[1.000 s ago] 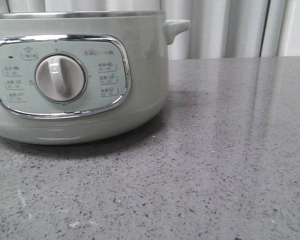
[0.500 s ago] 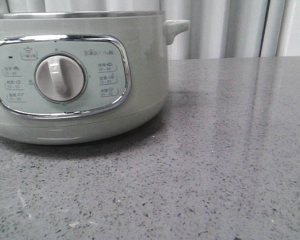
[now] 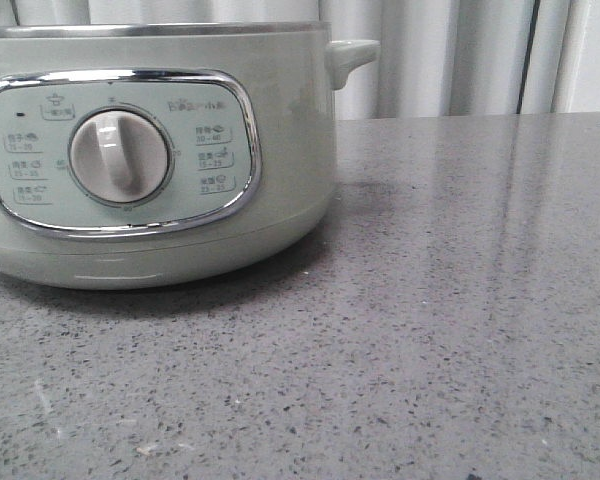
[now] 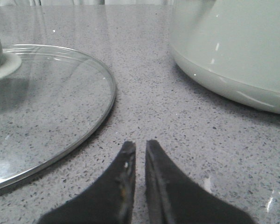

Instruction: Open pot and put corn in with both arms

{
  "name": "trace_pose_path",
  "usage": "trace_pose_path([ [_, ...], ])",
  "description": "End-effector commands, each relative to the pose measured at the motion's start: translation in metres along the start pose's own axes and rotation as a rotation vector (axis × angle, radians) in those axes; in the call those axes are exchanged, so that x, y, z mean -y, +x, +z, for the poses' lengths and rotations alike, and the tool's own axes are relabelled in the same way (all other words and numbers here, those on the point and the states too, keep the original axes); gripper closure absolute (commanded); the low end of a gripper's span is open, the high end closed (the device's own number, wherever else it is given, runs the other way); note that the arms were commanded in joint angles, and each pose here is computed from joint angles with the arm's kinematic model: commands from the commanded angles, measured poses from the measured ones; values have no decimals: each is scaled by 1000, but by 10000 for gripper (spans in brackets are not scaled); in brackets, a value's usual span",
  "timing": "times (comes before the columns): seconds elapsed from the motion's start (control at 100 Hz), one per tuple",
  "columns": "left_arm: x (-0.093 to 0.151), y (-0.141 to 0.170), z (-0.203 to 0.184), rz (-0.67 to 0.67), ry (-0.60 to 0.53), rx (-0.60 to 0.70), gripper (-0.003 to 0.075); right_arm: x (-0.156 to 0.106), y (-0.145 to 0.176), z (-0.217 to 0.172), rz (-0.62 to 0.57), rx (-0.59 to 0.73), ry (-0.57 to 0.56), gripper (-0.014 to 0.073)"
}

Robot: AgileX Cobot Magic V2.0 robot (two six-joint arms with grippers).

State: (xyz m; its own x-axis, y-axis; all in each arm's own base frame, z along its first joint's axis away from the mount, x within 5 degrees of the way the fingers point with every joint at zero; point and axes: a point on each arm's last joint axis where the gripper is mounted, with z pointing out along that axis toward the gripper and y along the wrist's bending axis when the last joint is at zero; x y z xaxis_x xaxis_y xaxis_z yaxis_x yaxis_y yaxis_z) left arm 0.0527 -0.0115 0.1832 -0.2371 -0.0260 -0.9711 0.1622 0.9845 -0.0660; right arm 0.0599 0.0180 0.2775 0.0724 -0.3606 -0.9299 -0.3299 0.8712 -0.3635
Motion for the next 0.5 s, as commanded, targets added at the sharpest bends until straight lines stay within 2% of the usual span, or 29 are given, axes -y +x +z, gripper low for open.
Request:
trace_pose_path([
  [0.0, 0, 1, 0, -15, 7, 54, 741, -2, 3, 4, 103, 59, 39, 659],
  [0.1, 0, 1, 0, -15, 7, 54, 741, -6, 23, 8, 247, 1, 87, 659],
  [0.17, 0, 1, 0, -15, 7, 54, 741, -7, 34, 9, 304, -43, 121, 659],
  [0.37, 0, 1, 0, -15, 7, 54, 741, -5, 46, 0, 318, -90, 217, 659],
  [0.49, 0, 1, 0, -15, 7, 54, 741, -6, 54, -5, 331, -173, 257, 659],
])
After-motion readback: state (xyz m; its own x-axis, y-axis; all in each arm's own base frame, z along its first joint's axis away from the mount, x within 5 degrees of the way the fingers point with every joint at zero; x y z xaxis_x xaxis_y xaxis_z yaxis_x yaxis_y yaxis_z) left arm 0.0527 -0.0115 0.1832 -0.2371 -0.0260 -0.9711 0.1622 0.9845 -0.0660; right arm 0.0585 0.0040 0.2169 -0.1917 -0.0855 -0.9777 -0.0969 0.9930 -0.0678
